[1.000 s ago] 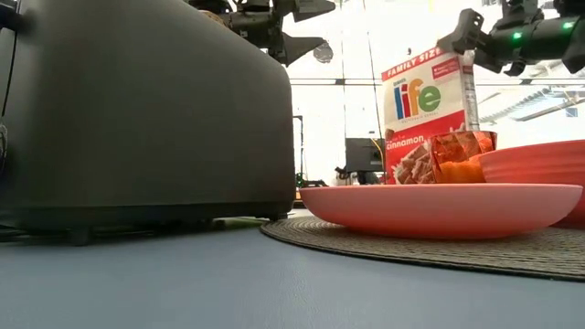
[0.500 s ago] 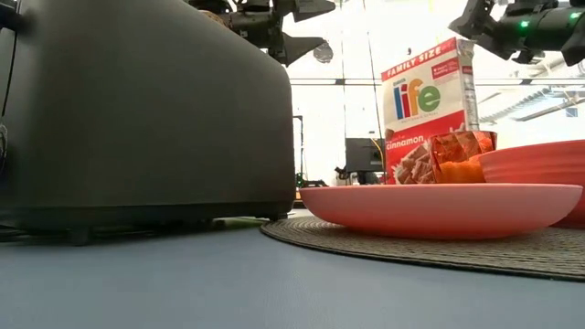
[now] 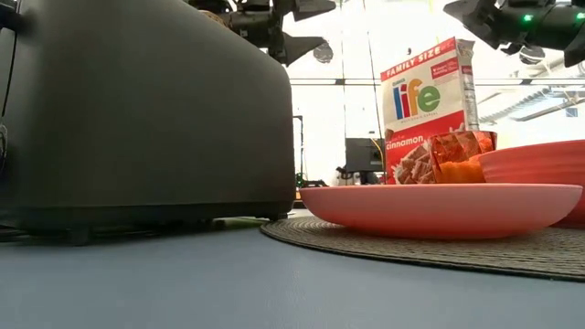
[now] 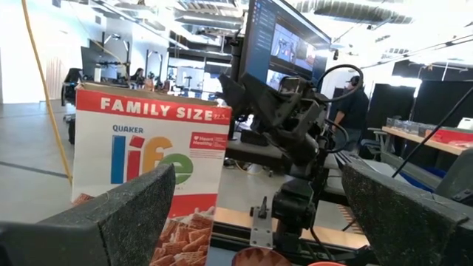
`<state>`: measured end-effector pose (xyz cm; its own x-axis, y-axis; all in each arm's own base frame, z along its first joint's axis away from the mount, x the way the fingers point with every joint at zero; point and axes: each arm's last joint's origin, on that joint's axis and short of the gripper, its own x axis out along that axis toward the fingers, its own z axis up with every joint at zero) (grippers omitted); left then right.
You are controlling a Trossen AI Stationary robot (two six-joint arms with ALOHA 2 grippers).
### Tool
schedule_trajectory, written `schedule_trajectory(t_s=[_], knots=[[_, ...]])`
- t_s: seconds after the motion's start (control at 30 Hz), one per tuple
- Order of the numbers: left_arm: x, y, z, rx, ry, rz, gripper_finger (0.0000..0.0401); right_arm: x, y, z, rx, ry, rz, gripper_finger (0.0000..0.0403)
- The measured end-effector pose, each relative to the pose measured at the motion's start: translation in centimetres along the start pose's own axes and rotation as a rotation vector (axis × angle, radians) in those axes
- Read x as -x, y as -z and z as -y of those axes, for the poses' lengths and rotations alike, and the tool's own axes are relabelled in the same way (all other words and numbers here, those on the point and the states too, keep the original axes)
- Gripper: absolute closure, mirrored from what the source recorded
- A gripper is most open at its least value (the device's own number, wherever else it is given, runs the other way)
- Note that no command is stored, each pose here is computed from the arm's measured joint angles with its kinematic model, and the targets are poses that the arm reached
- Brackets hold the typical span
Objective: Arrange a breakfast setting
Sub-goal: Put the bagel on the pink plate
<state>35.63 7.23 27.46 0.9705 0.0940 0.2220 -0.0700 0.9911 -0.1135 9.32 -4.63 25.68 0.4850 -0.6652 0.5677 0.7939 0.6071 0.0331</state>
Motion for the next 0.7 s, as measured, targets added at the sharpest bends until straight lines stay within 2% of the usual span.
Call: schedule_trajectory(t_s=[0.13,0.2,0.37,0.53,0.63,0.7], knots=[[0.0,0.1,0.4,0.003,0.010,-0.001,0.0009,0.0,-0.2,0.0,0.019,-0.001,0.022,0.0066],[-0.1,0.1,0.6,0.004,0.017,-0.002,0.0009,0.0,-0.4,0.0,0.021,-0.038,0.054,0.0067],[-0.1,0.1,1.3,0.032,0.032,0.000,0.0009,0.2,-1.1,-0.4,-0.007,-0.205,0.161,0.0067],[0.1,-0.6,2.3,0.113,0.056,0.014,0.0009,0.4,-1.3,-0.9,-0.104,-0.369,0.205,0.0067],[0.2,-1.4,3.3,0.146,0.076,-0.012,0.0009,0.5,-1.4,-1.2,-0.169,-0.461,0.215,0.0067],[0.5,-1.9,4.0,0.159,0.080,-0.078,0.0009,0.6,-1.4,-1.3,-0.208,-0.514,0.217,0.0067]])
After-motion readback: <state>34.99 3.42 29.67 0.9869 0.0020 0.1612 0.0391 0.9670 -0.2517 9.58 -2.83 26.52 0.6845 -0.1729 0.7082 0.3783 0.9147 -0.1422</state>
